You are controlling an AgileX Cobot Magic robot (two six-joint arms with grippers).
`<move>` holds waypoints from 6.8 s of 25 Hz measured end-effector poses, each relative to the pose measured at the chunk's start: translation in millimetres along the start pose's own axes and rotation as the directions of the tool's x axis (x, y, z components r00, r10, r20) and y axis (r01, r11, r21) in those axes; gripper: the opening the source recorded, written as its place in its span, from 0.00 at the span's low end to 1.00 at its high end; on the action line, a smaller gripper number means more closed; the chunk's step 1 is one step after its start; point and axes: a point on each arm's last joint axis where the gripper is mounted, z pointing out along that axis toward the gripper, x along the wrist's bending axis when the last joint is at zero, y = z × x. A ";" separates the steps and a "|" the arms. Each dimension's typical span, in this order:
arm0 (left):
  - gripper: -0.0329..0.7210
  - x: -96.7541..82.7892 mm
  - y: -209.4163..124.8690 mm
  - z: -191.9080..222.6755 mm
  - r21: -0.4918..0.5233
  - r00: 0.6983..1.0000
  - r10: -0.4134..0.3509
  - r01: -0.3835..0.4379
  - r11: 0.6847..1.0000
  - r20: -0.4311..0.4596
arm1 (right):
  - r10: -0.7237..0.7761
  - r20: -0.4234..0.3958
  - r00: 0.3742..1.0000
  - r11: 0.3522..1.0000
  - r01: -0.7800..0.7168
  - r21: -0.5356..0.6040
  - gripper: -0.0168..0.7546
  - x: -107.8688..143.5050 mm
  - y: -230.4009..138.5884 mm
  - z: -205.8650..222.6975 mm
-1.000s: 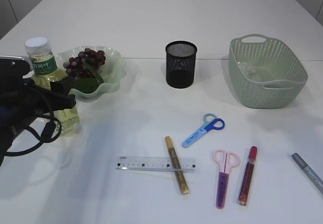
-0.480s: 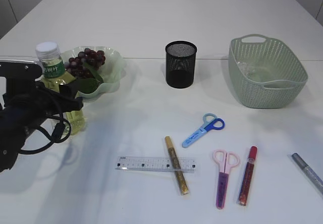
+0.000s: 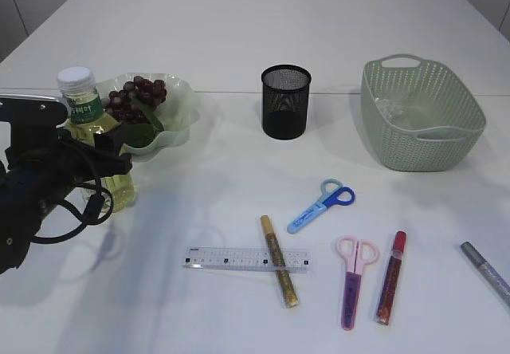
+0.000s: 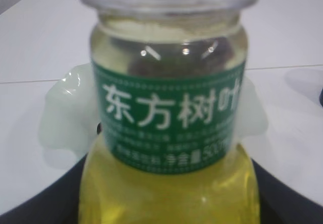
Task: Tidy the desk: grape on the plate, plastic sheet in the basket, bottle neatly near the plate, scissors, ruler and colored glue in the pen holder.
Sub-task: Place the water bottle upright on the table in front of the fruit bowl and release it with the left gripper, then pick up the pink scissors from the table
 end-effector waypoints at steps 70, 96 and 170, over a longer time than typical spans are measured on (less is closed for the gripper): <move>0.68 2.3 141.2 -110.6 0.048 0.985 0.050 -0.059 0.997 0.164 | 0.015 -0.047 0.999 1.000 -0.015 0.003 0.70 4.3 -0.2 -0.2; 0.67 14.2 150.4 -168.7 0.836 0.996 0.030 -0.087 0.542 0.085 | 0.060 -0.164 0.985 0.998 -0.058 0.015 0.70 15.0 -0.4 -1.5; 0.66 17.6 150.4 -180.9 0.902 0.991 0.071 -0.132 0.412 0.113 | 0.229 0.030 0.973 0.907 -0.225 0.356 0.54 150.7 -28.9 151.1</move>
